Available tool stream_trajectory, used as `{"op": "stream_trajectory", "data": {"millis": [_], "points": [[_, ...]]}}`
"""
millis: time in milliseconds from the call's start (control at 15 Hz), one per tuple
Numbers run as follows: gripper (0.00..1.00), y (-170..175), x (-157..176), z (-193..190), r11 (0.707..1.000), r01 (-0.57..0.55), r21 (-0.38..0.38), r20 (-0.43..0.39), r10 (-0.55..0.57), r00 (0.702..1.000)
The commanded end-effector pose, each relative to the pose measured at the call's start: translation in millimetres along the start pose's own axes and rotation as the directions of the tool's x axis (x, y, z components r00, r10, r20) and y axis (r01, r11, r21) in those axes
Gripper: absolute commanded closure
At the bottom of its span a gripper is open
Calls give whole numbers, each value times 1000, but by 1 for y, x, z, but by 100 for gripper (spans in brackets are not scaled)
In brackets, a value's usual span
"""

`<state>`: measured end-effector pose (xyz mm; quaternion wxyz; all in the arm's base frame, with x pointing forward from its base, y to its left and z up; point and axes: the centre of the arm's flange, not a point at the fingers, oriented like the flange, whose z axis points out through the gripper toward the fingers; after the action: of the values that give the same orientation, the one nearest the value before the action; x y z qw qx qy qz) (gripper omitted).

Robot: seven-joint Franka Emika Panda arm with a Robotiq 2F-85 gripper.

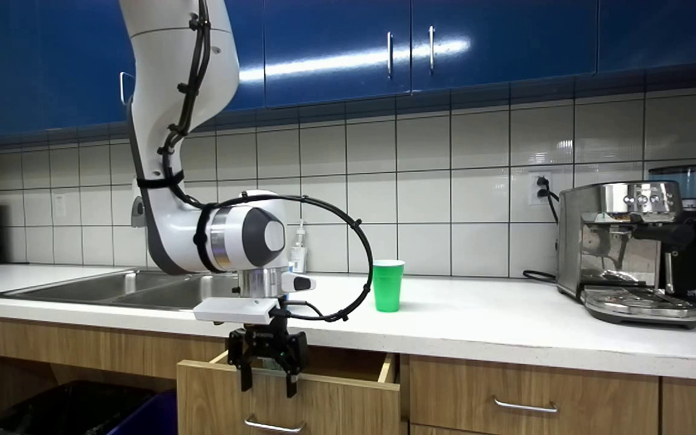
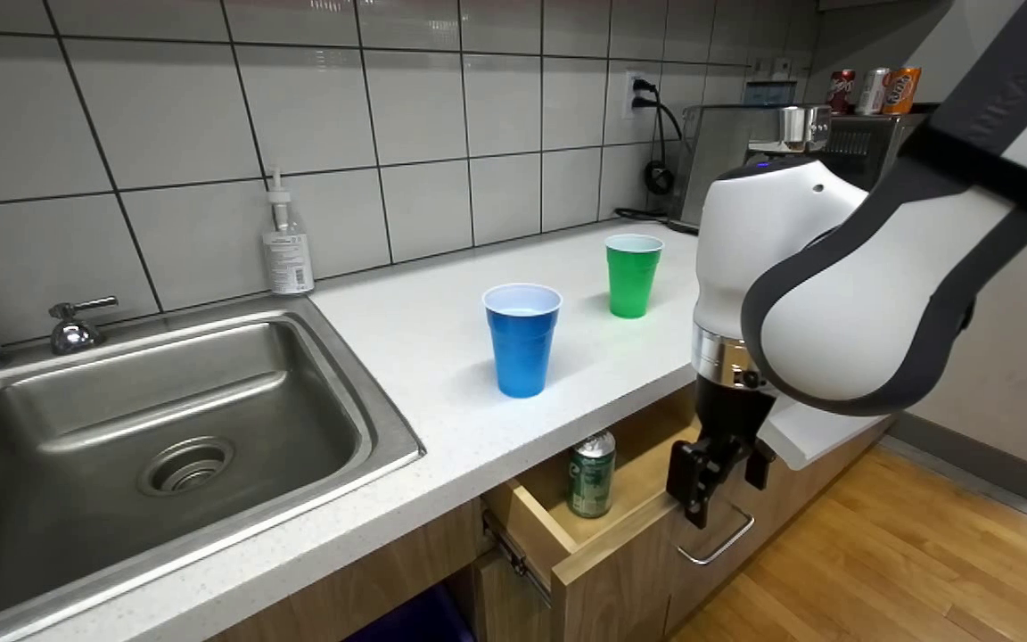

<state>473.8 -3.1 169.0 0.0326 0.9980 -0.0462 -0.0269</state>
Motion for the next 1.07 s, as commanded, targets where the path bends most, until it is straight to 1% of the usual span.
{"op": "stream_trajectory", "data": {"millis": [0, 1000], "points": [[0, 6, 13, -6, 998, -59, -8, -45, 59, 997], [0, 18, 40, -12, 998, -70, -6, -85, 69, 994]]}}
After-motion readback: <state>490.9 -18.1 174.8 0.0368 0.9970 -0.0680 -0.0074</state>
